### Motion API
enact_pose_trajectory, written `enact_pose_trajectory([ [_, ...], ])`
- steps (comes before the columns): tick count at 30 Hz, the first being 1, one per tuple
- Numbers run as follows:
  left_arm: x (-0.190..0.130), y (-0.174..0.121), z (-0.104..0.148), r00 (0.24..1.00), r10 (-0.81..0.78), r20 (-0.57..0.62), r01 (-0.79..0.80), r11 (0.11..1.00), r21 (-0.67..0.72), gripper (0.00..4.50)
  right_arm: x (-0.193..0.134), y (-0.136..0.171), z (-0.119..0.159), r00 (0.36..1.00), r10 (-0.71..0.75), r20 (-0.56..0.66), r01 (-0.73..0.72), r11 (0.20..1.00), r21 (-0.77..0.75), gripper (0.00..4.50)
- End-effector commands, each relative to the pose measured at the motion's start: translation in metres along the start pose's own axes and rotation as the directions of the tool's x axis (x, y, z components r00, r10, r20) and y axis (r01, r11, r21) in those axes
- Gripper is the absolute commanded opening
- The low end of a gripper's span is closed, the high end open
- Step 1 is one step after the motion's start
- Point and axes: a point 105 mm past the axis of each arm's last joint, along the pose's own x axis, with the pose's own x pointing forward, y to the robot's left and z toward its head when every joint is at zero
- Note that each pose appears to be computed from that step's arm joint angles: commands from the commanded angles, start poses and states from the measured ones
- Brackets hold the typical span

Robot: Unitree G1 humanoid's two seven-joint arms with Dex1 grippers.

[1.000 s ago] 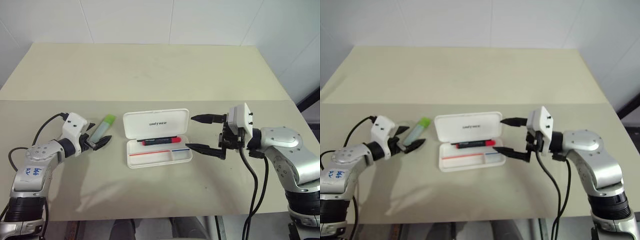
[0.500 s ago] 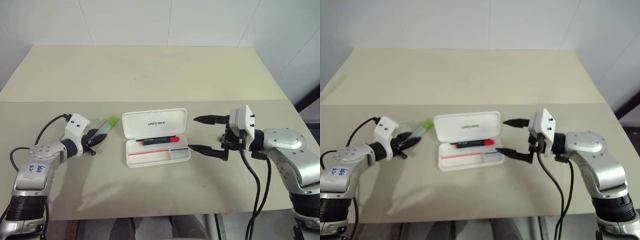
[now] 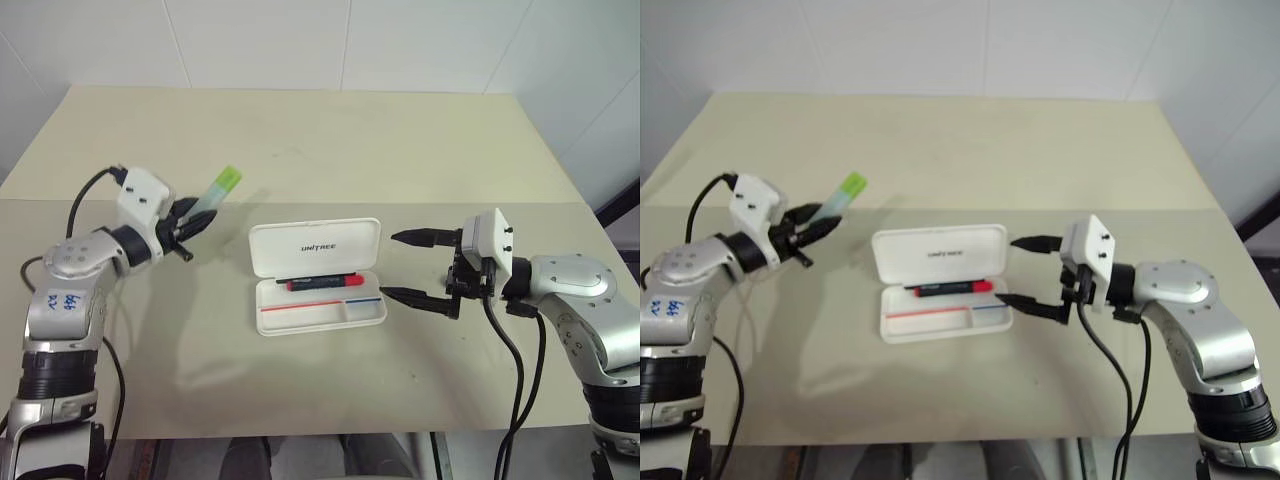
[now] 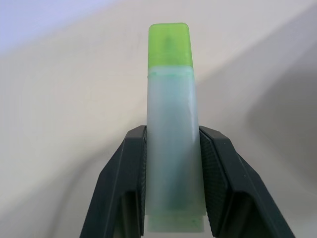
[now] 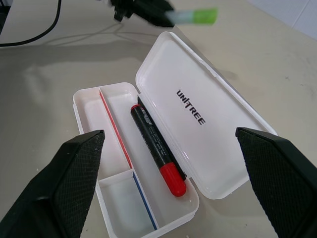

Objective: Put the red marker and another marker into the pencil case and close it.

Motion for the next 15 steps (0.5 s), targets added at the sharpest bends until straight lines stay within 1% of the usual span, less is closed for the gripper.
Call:
enact_pose_trajectory([
  [1,0.001,-0.017,0.04,0.981,-0.14,0.136,0.129,0.988,0.088,1.12,-0.006,-0.004,0.012,0.999,-0.029,0.027,0.031,0.998,-0.048,4.5],
  [3,0.004,-0.029,0.052,0.963,-0.222,0.156,0.206,0.972,0.112,1.12,-0.008,-0.004,0.011,0.999,-0.031,0.03,0.033,0.999,-0.043,4.5],
  [6,0.009,-0.053,0.071,0.917,-0.344,0.202,0.327,0.938,0.113,1.12,-0.012,-0.001,0.014,0.997,-0.03,0.067,0.032,0.999,-0.036,4.5],
  [10,0.011,-0.076,0.083,0.865,-0.453,0.217,0.437,0.891,0.121,1.12,-0.018,0.003,0.012,0.998,-0.013,0.069,0.015,1.0,-0.026,4.5],
  [11,0.013,-0.087,0.082,0.843,-0.501,0.196,0.487,0.865,0.119,1.12,-0.022,0.006,0.009,0.998,0.0,0.058,0.001,1.0,-0.019,4.5],
  [13,0.014,-0.098,0.081,0.817,-0.552,0.167,0.54,0.834,0.111,1.12,-0.026,0.008,0.006,0.999,0.015,0.048,-0.014,1.0,-0.011,4.5],
  [14,0.015,-0.103,0.078,0.81,-0.57,0.14,0.56,0.822,0.108,1.12,-0.029,0.01,0.005,0.998,0.022,0.053,-0.022,1.0,-0.007,4.5],
  [15,0.015,-0.111,0.071,0.795,-0.598,0.102,0.589,0.801,0.102,1.12,-0.035,0.012,0.0,0.999,0.035,0.03,-0.035,0.999,0.002,4.5],
])
